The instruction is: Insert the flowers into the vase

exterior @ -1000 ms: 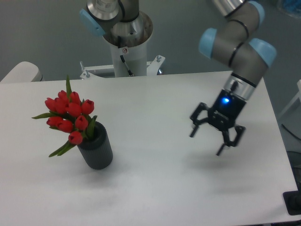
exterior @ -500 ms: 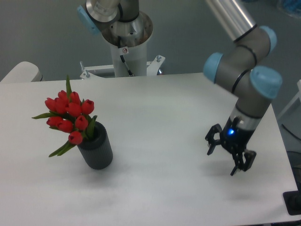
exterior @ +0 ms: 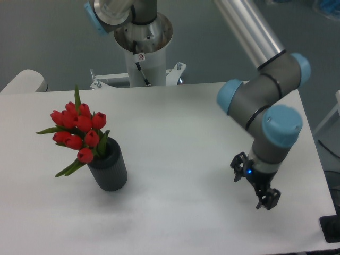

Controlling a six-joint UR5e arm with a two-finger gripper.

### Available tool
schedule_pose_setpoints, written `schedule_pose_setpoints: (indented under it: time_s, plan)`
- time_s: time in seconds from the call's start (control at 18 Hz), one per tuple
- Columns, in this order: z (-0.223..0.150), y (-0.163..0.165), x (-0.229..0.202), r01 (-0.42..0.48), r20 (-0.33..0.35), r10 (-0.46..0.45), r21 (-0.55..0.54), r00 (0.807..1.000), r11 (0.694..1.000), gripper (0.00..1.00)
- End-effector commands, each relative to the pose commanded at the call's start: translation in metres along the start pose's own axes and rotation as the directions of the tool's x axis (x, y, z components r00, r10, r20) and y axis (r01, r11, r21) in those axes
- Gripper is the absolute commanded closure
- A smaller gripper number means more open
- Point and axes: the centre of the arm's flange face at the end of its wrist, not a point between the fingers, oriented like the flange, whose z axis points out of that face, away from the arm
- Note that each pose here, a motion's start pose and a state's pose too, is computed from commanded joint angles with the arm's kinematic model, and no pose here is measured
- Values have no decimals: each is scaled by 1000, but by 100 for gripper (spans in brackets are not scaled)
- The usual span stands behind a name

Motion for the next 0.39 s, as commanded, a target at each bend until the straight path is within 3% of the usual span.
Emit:
schedule_pose_setpoints:
  time_s: [0.39]
  plan:
    - [12,2,-2,-36,-12,36,1,999,999,0]
